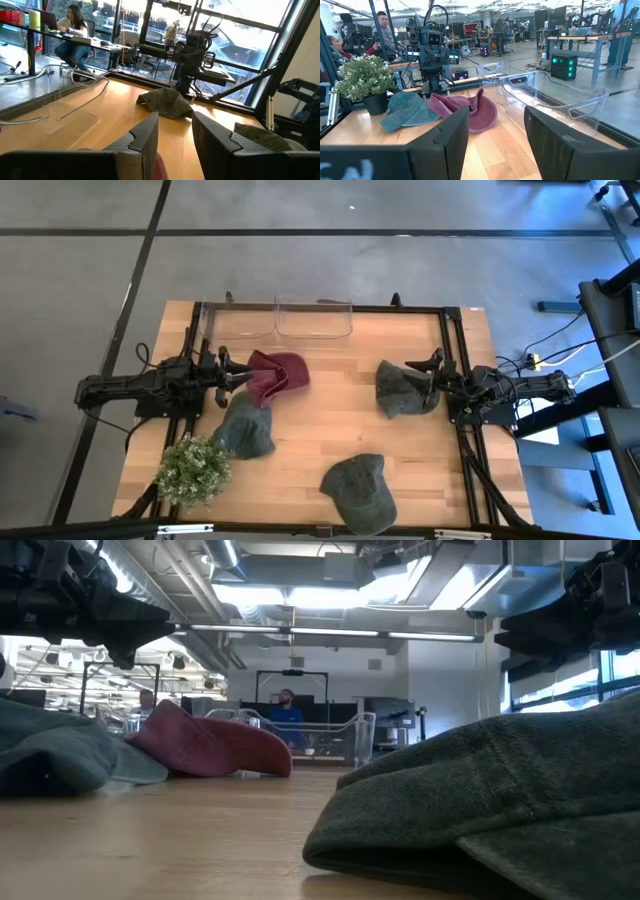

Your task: Pick and place caps into container

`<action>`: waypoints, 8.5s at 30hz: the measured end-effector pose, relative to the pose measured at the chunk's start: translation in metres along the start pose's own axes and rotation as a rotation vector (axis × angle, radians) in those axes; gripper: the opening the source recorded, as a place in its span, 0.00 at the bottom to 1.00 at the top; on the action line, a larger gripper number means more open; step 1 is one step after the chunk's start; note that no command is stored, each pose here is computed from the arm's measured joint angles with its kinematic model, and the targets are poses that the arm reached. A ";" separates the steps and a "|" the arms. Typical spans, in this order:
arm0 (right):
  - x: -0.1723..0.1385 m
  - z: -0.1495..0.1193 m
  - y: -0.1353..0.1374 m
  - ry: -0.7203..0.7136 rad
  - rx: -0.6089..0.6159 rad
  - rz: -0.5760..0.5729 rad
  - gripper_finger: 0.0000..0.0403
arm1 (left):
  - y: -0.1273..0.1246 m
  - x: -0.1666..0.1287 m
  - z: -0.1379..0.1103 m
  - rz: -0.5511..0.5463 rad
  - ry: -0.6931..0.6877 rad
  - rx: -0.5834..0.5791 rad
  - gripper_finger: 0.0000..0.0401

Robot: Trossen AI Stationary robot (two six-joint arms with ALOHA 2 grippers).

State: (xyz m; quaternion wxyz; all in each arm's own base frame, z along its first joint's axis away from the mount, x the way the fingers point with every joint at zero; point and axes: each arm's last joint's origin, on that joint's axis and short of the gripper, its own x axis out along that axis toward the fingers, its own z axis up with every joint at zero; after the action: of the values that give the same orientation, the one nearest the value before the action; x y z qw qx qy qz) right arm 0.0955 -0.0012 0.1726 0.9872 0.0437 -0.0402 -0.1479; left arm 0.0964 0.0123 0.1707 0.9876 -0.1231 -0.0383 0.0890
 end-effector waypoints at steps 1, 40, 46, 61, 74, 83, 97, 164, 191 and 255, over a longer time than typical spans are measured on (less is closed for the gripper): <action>0.000 0.000 0.000 0.000 0.000 0.000 0.47 | 0.000 0.000 0.000 0.000 0.000 0.000 0.29; 0.000 0.001 0.000 -0.009 0.284 0.004 0.52 | 0.000 0.000 0.000 0.000 0.000 0.000 0.29; 0.000 0.004 0.002 -0.030 0.335 0.057 0.68 | 0.000 0.000 0.000 0.000 0.000 0.000 0.29; 0.001 0.041 0.003 -0.320 0.379 0.074 0.75 | 0.000 0.000 0.000 0.000 0.000 0.000 0.29; 0.077 0.119 0.051 0.143 0.164 0.288 0.75 | 0.000 0.000 0.000 0.000 0.000 0.000 0.29; 0.103 0.122 0.061 0.769 0.116 0.050 0.75 | 0.000 0.000 0.000 0.000 0.000 0.000 0.29; 0.140 0.053 0.042 1.305 -0.116 -0.134 0.75 | 0.000 0.000 0.000 0.002 -0.001 -0.001 0.29; 0.179 0.225 0.001 0.528 -0.490 -0.114 0.15 | 0.000 0.000 0.000 0.002 0.000 0.000 0.29; 0.344 0.097 -0.111 0.499 -0.438 0.064 0.15 | 0.000 0.000 0.000 0.003 0.000 0.000 0.29; 0.214 0.087 0.068 0.912 0.018 0.172 0.67 | -0.001 0.000 0.005 -0.008 -0.050 -0.030 0.29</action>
State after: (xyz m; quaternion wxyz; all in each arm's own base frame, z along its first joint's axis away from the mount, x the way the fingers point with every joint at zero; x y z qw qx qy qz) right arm 0.3107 -0.0059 0.2803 0.9123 0.1096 0.3934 -0.0308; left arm 0.0962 0.0123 0.1757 0.9847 -0.1356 -0.0650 0.0875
